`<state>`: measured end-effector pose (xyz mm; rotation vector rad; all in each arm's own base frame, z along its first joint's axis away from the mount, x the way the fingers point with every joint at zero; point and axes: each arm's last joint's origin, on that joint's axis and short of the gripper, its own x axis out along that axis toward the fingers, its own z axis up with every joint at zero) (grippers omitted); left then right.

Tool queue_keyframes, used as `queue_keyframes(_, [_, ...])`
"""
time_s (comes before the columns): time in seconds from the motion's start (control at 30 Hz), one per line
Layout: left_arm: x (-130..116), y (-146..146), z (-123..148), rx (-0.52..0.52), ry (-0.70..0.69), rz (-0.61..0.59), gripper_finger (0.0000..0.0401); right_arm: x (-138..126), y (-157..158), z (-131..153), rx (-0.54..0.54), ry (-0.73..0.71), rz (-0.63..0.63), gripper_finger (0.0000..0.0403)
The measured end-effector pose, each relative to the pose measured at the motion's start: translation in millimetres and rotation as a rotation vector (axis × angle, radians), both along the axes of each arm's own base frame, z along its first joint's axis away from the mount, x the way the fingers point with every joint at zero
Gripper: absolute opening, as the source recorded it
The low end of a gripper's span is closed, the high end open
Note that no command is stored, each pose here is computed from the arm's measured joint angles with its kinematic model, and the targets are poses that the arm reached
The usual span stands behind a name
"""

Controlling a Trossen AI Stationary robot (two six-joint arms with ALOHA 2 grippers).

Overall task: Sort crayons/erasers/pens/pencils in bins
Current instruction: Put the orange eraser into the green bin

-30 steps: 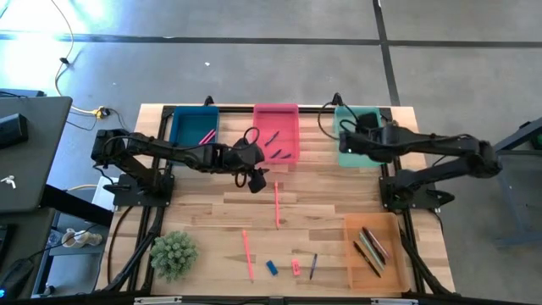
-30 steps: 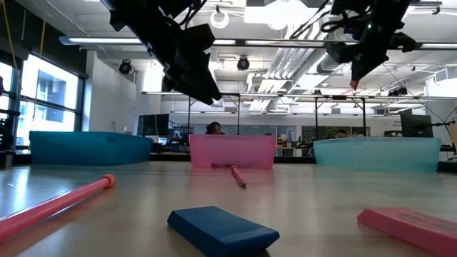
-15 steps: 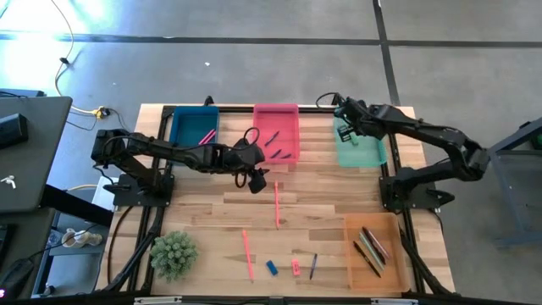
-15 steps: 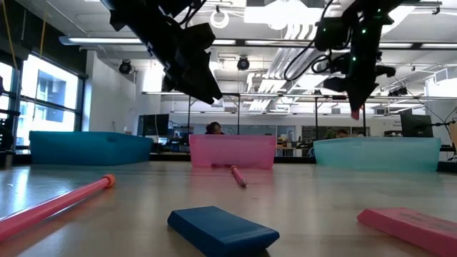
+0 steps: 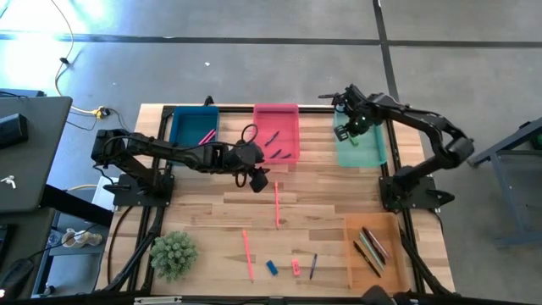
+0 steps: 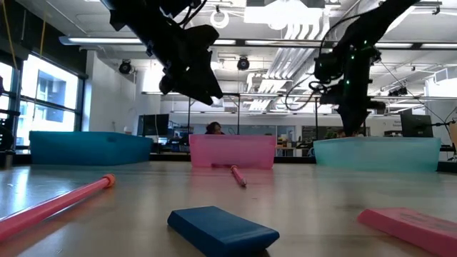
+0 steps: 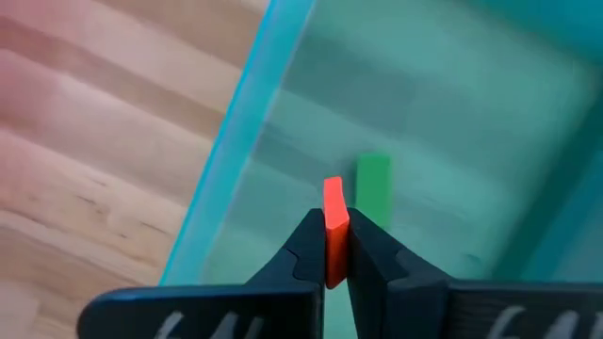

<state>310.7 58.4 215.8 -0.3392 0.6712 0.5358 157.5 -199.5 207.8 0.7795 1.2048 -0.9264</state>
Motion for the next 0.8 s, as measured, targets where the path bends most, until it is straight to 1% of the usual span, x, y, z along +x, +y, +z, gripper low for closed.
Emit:
queue_keyframes(0.2, [-0.8,-2.7,-1.4,-0.029,0.006,0.018,0.0188,-2.5,-9.8,-15.7,0.097,-0.021,0.032,0.0005])
queue_keyframes(0.43, [-2.6,-5.3,-3.7,-0.035,0.039,0.012,0.0188,-0.8,-12.3,-24.2,0.138,-0.019,0.049,0.0011])
queue_keyframes(0.57, [-3.8,-5.5,-4.8,-0.037,0.054,0.013,0.0188,-0.6,-12.7,-25.7,0.141,-0.013,0.046,0.0037])
queue_keyframes(0.8, [-13.5,-6.7,-11.1,-0.056,0.171,0.027,0.0188,-2.0,-11.8,-25.1,0.138,0.011,0.039,0.0103])
